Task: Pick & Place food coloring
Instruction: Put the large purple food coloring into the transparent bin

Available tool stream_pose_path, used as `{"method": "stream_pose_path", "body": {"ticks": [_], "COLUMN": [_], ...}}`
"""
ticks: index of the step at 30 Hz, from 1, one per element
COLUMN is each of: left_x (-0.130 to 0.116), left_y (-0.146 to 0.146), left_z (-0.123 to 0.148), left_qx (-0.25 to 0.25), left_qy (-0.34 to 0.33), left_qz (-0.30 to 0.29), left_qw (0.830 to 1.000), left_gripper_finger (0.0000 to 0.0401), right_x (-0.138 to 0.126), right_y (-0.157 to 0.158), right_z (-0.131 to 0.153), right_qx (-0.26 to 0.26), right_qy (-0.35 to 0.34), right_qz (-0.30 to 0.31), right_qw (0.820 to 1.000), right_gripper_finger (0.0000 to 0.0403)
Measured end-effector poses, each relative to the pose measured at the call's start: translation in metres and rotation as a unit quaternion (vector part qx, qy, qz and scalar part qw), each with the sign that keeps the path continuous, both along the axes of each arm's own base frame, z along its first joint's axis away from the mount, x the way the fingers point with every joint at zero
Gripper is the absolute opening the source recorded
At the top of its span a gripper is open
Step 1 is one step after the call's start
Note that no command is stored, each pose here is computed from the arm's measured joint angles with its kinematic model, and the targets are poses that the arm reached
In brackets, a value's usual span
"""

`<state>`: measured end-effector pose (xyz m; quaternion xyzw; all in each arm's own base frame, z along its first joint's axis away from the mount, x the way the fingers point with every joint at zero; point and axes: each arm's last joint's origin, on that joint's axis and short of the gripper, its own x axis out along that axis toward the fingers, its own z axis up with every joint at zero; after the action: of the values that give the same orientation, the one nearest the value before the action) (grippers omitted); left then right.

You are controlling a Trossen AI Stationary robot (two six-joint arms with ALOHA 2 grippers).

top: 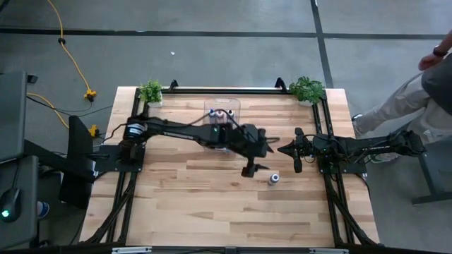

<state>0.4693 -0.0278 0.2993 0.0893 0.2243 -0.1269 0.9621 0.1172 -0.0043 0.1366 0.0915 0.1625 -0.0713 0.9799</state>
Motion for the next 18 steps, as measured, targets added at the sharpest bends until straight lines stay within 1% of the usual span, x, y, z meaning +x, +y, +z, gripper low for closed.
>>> {"method": "stream_pose_path", "body": {"ticks": [4, 9, 13, 18], "left_x": [0.011, 0.024, 0.027, 0.028], "left_y": [-0.01, -0.016, -0.019, -0.019], "left_z": [-0.023, -0.054, -0.067, -0.072], "left_qx": [0.0, 0.01, 0.016, 0.014], "left_qy": [0.01, 0.031, 0.046, 0.05], "left_qz": [-0.01, -0.008, -0.012, -0.015], "left_qw": [1.0, 0.999, 0.999, 0.999], "left_gripper_finger": [0.031, 0.031, 0.031, 0.031], "right_x": [0.0, 0.0, 0.0, 0.0], "right_y": [0.0, 0.0, 0.0, 0.0], "right_z": [0.0, 0.0, 0.0, 0.0], "right_qx": [0.0, 0.0, 0.0, 0.0], "right_qy": [0.0, 0.0, 0.0, 0.0], "right_qz": [0.0, 0.0, 0.0, 0.0], "right_qw": [1.0, 1.0, 1.0, 1.0], "right_gripper_finger": [0.0, 0.0, 0.0, 0.0]}}
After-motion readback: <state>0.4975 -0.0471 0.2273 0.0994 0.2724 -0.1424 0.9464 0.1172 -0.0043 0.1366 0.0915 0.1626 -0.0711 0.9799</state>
